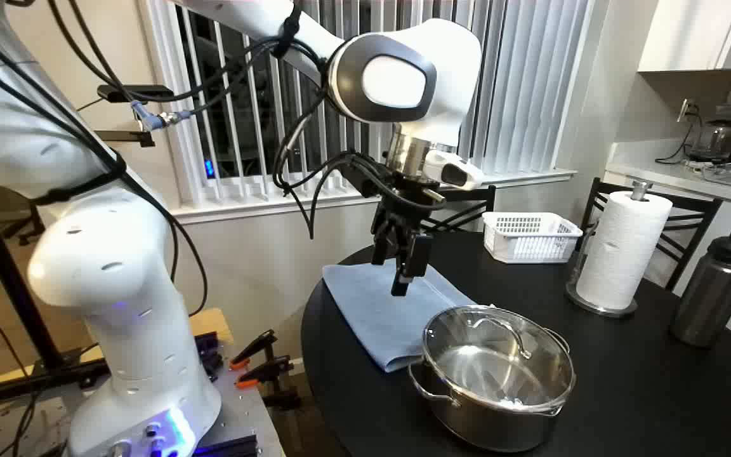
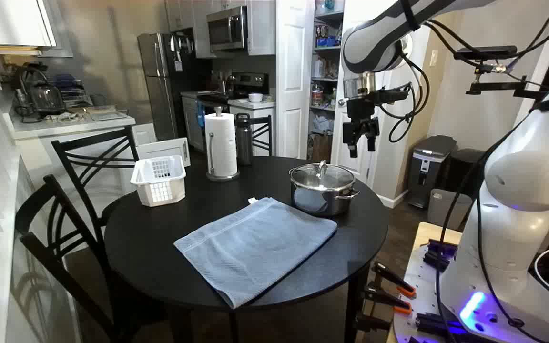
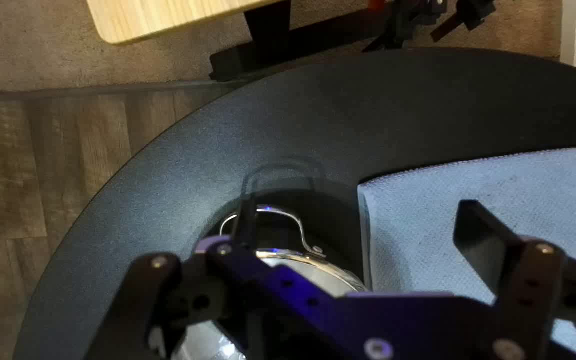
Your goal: Take the lid off of the pot
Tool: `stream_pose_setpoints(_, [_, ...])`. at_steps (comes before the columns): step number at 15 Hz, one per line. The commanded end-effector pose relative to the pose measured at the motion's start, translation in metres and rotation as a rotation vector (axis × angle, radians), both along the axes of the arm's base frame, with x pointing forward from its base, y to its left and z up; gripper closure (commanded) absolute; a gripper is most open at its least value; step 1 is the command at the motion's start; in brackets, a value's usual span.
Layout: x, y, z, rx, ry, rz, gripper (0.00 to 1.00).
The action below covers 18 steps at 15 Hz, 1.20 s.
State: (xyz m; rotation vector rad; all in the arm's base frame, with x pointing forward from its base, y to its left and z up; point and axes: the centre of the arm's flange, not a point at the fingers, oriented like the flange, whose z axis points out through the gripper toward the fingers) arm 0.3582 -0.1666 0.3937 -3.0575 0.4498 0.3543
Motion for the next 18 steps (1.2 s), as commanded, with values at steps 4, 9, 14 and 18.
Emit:
stream_pose_setpoints(4, [0.0,0.0,0.0,0.0,0.0,0.0,0.0])
stream_pose_setpoints(9, [0.025,0.0,0.0,0.03,0.006,-0.129,0.0])
stream_pose_setpoints(14, [0.077,0.006,0.012,0.185,-0.042,-0.382,0.0])
stream_pose_setpoints(18, [0.111,-0.022,-0.002,0.248,-0.068,-0.588,0.0])
